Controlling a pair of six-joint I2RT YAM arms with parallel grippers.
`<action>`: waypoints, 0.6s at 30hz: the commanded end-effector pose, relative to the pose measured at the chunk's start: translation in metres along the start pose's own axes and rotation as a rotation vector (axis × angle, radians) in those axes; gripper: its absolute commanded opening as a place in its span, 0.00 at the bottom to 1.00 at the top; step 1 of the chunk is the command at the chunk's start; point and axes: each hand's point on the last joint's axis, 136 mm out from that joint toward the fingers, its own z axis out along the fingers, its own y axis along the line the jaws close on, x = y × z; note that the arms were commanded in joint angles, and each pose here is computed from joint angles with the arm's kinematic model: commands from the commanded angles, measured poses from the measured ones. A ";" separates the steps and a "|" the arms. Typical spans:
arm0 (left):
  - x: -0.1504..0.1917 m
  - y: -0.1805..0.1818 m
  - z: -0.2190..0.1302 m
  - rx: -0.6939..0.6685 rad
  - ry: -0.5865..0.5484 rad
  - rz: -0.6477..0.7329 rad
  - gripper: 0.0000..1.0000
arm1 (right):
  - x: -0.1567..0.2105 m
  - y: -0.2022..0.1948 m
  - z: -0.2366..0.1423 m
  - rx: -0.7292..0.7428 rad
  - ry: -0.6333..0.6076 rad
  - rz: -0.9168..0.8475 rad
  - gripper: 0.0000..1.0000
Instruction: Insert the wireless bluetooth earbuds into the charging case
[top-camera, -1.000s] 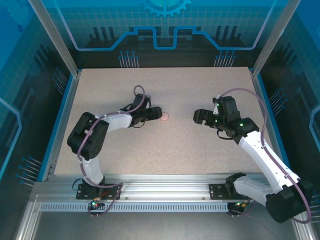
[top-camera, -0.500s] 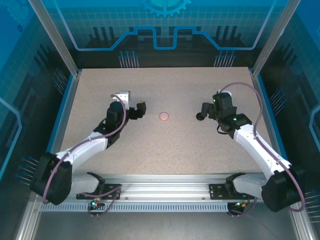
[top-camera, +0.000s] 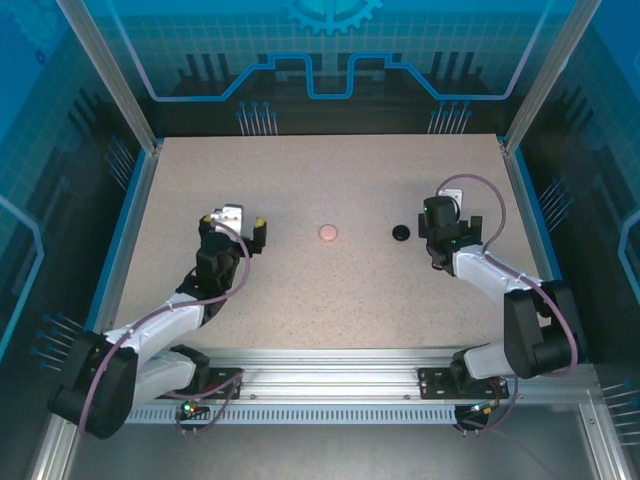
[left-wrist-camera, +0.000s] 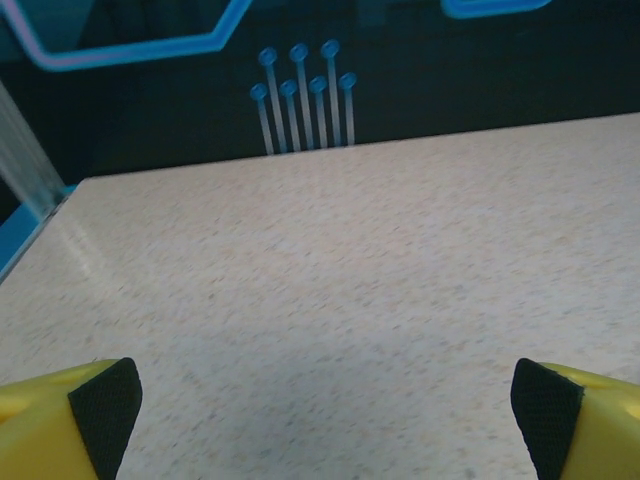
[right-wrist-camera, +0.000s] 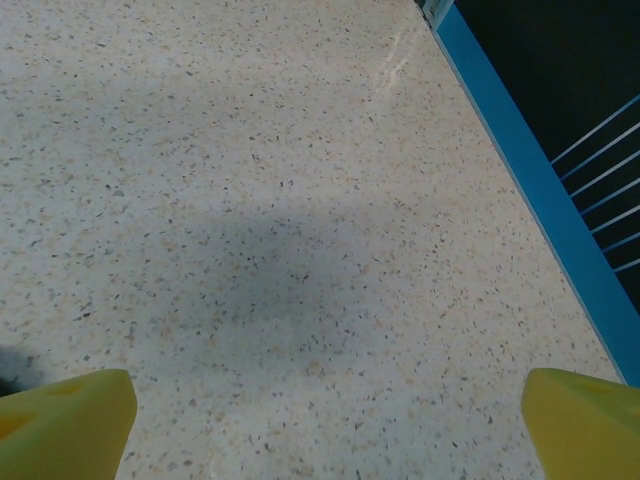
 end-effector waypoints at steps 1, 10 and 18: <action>0.014 0.021 0.010 -0.090 -0.015 -0.001 0.99 | -0.017 0.001 0.010 -0.008 -0.120 0.032 1.00; 0.048 0.014 0.033 0.007 0.013 0.023 0.99 | 0.001 0.035 0.000 -0.325 -0.318 0.047 1.00; 0.068 0.022 0.054 0.104 0.123 -0.092 0.99 | 0.008 0.041 0.012 -0.414 -0.282 0.066 1.00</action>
